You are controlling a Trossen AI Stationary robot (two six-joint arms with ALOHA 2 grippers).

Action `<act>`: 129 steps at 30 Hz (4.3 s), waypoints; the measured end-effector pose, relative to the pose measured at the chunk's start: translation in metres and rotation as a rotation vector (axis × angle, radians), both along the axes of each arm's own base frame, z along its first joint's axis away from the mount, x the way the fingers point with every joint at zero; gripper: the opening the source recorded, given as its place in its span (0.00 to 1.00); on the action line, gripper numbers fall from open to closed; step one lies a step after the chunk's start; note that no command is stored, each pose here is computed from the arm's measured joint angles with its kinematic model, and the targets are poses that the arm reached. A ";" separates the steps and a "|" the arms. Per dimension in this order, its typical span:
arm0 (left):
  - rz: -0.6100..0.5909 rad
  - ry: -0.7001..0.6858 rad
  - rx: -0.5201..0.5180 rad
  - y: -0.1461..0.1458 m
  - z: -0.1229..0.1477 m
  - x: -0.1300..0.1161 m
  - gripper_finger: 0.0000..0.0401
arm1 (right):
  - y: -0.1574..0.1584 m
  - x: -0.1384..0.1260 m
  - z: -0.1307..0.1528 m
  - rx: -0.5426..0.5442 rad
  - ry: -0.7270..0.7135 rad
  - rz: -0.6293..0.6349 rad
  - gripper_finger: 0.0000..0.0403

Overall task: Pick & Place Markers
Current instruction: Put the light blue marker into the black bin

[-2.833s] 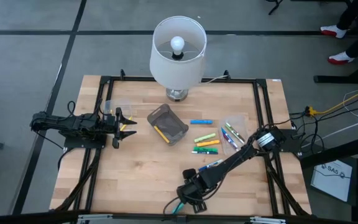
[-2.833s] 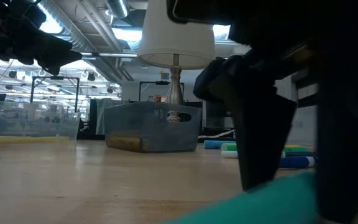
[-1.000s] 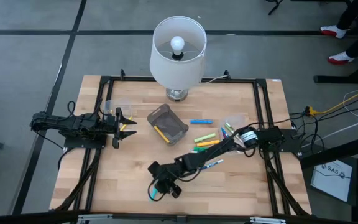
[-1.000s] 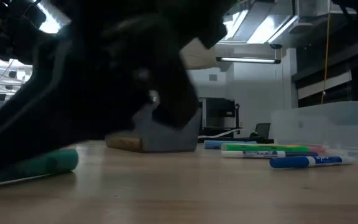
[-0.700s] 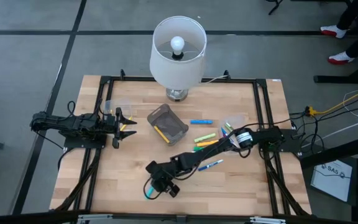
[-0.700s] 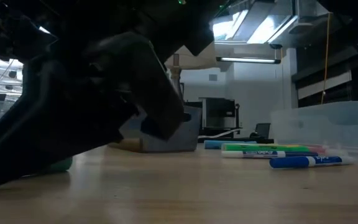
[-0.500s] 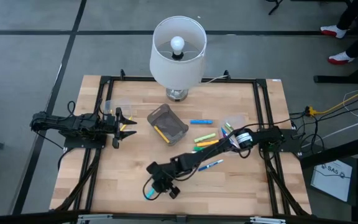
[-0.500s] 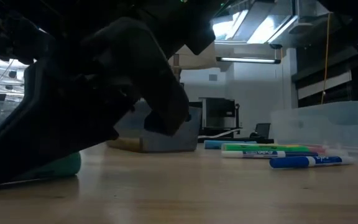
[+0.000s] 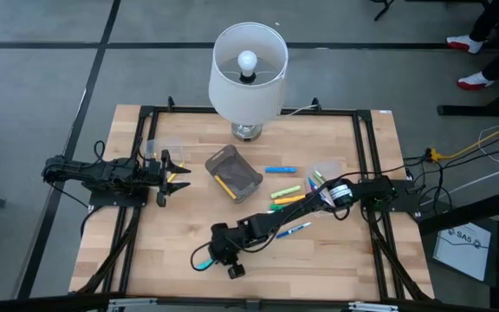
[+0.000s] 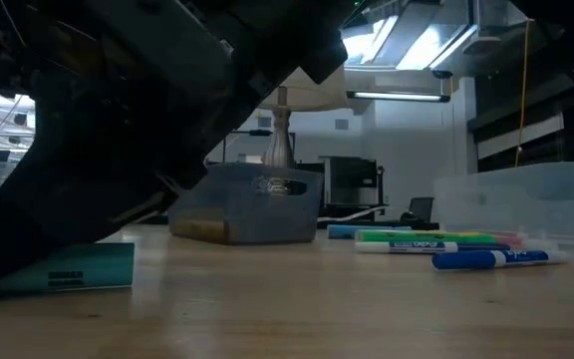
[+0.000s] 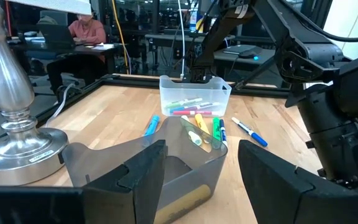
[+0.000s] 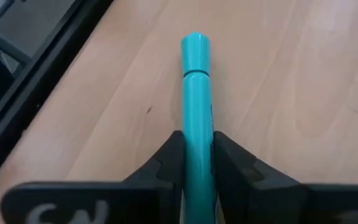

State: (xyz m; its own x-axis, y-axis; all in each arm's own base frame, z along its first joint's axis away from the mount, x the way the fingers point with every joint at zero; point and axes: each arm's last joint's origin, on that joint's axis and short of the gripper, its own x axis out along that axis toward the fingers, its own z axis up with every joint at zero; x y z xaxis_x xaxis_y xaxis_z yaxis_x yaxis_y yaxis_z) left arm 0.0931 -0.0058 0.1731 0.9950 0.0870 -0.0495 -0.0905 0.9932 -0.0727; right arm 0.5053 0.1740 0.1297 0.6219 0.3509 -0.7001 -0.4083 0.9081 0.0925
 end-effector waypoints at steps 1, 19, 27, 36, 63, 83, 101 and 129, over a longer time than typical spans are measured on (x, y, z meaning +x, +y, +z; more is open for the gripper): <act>0.000 0.000 0.000 0.000 0.000 0.000 0.49 | 0.000 0.000 0.000 0.004 -0.001 -0.004 0.16; 0.000 0.000 0.000 0.000 0.000 0.000 0.49 | 0.005 0.000 0.001 0.050 -0.008 -0.058 0.16; 0.000 0.000 0.000 0.000 0.000 0.000 0.49 | 0.015 -0.013 0.022 -0.073 -0.005 -0.118 0.16; 0.000 0.000 0.000 0.000 0.000 0.000 0.49 | 0.025 -0.028 0.052 -0.127 -0.020 -0.140 0.16; 0.000 0.001 0.000 0.000 0.000 0.000 0.49 | 0.000 -0.078 0.150 -0.257 0.002 -0.251 0.16; 0.000 0.000 0.000 0.000 0.000 0.000 0.49 | -0.013 -0.081 0.169 -0.275 -0.095 -0.540 0.16; 0.000 0.000 0.000 0.000 0.000 0.000 0.49 | -0.059 -0.084 0.177 -0.353 -0.053 -0.767 0.16; 0.000 0.000 0.000 0.000 0.000 0.000 0.49 | -0.090 -0.100 0.175 -0.442 0.026 -0.879 0.16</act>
State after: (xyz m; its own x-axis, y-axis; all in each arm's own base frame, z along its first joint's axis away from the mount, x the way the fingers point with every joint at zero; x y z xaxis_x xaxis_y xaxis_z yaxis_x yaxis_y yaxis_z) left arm 0.0931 -0.0058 0.1731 0.9950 0.0870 -0.0497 -0.0905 0.9932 -0.0727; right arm 0.4054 0.0843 0.3042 0.5186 -0.5261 -0.6740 0.4267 0.8424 -0.3291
